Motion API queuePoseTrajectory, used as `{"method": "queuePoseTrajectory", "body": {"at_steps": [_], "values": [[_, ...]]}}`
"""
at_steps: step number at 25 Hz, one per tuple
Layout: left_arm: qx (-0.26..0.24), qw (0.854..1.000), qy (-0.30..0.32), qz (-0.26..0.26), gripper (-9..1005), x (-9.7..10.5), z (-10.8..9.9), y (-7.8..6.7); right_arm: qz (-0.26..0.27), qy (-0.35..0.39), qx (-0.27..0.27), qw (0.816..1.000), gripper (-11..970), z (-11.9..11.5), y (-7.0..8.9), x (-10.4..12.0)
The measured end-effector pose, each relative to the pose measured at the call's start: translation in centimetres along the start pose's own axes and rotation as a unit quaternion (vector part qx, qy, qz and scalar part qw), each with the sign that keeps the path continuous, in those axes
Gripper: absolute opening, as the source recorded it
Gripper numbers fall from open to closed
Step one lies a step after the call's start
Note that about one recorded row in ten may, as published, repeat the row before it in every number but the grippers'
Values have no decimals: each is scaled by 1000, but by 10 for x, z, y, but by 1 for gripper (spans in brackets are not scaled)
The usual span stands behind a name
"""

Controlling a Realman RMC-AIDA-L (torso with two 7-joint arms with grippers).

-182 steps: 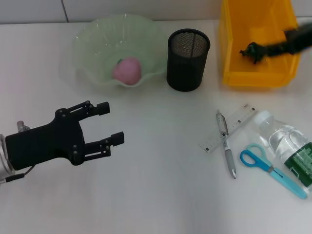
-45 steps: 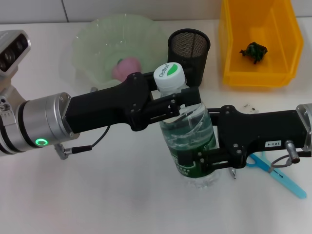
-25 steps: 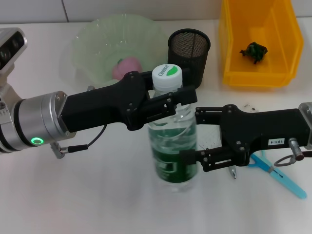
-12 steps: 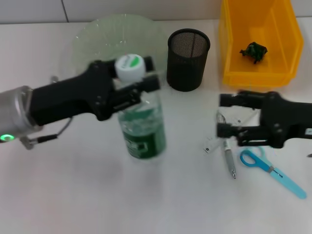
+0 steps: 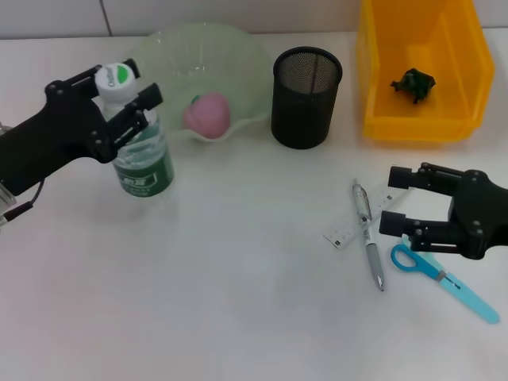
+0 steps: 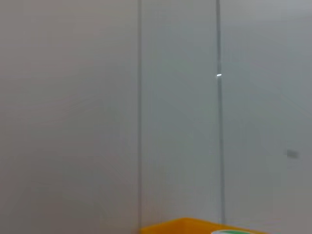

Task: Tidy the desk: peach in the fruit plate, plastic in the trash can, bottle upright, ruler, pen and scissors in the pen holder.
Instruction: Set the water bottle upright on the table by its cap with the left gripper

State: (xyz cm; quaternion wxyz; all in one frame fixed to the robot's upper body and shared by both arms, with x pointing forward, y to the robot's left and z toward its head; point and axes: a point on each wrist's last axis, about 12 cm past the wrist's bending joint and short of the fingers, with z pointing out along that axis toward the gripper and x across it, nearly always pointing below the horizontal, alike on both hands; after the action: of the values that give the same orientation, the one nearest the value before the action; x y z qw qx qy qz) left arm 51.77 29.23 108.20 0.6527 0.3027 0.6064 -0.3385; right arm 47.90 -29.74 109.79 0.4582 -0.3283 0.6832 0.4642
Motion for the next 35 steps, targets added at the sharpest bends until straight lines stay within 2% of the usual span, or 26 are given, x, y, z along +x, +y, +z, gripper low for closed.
{"method": "queuePoseTrajectory", "body": {"at_steps": [5, 17, 34, 35], "values": [[-47, 999, 10, 18, 455, 7, -2, 5, 3, -2, -1, 1000, 844, 1, 0, 3], [-68, 997, 30, 36, 485, 13, 14, 12, 7, 0, -5, 1000, 843, 5, -1, 4], [-87, 995, 39, 32, 526, 18, 13, 14, 8, 7, -7, 1000, 843, 7, -2, 3], [-87, 995, 40, 32, 562, 18, 13, 14, 8, 7, -7, 1000, 843, 7, -2, 3]]}}
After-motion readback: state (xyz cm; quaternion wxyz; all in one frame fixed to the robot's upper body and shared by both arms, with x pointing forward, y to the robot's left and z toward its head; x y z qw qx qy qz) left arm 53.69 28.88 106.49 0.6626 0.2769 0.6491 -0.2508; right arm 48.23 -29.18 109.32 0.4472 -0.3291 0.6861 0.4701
